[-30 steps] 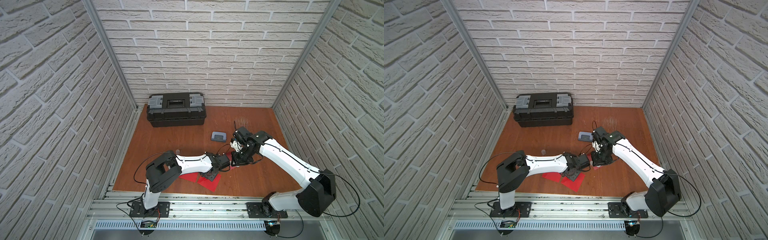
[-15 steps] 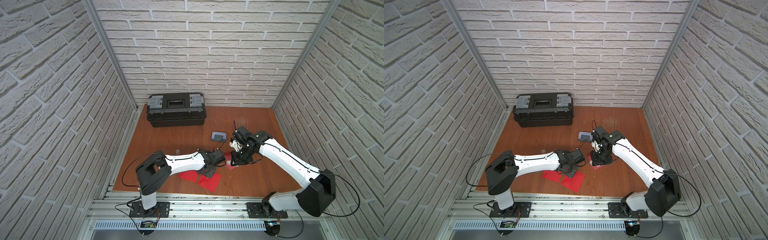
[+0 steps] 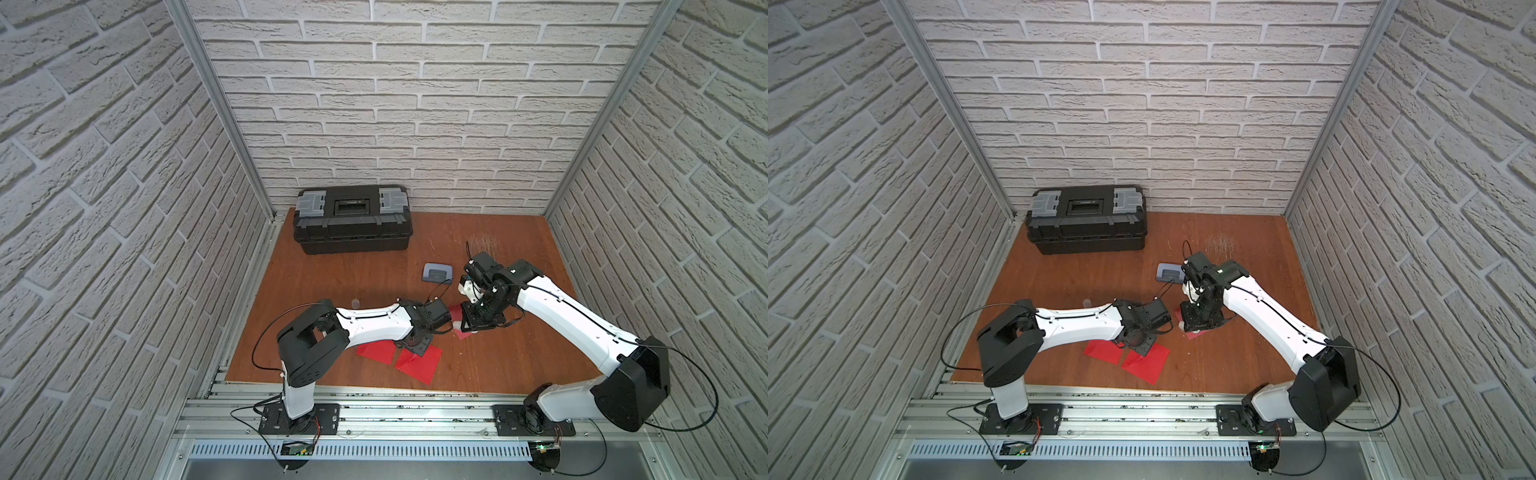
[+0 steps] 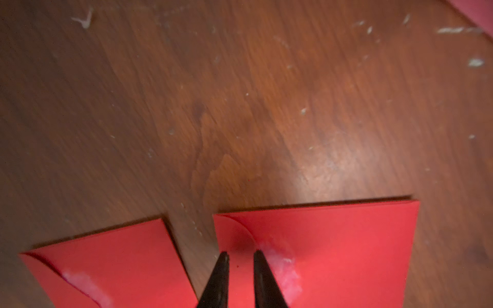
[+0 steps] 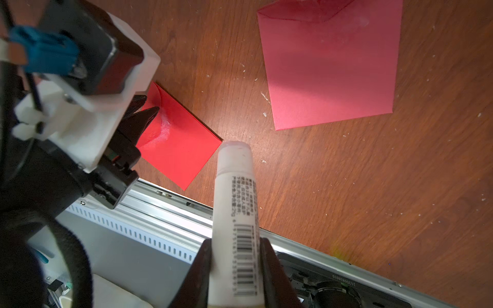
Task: Seal the envelope with a glue stick
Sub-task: Seal the envelope at the center of the board, then move the envelope to the center of the board.
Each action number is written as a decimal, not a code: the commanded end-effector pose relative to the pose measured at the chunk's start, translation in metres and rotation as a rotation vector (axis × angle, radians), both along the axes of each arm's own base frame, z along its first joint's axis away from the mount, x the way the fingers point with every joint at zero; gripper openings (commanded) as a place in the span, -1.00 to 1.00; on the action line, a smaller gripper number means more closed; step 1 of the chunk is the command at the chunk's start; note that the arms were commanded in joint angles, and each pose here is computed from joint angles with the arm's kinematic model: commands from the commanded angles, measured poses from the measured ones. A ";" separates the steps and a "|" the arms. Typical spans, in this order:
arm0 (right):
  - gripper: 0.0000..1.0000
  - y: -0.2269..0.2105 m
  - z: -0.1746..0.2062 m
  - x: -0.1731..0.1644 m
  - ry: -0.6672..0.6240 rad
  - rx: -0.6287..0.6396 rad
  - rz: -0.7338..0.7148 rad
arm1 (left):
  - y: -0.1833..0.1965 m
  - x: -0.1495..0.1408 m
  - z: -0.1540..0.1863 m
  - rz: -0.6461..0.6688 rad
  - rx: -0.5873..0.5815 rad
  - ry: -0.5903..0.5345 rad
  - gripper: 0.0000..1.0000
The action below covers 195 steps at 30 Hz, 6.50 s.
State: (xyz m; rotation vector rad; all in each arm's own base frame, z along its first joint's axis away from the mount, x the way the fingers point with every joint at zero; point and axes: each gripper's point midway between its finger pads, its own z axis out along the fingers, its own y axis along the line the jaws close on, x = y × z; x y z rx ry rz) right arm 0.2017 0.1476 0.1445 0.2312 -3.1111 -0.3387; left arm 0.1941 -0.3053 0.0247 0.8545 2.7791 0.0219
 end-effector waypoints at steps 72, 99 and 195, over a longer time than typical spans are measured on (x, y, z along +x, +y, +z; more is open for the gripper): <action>-0.95 -0.003 0.024 0.002 -0.068 -0.010 0.008 | 0.135 0.018 0.000 0.133 0.210 -0.046 -0.66; -0.95 -0.093 0.039 0.036 -0.185 -0.047 -0.224 | -0.062 0.077 0.062 -0.255 -0.143 -0.191 -0.36; -0.95 0.011 -0.043 -0.044 0.239 -0.193 0.150 | -0.053 -0.057 -0.022 -0.060 -0.700 0.190 -0.97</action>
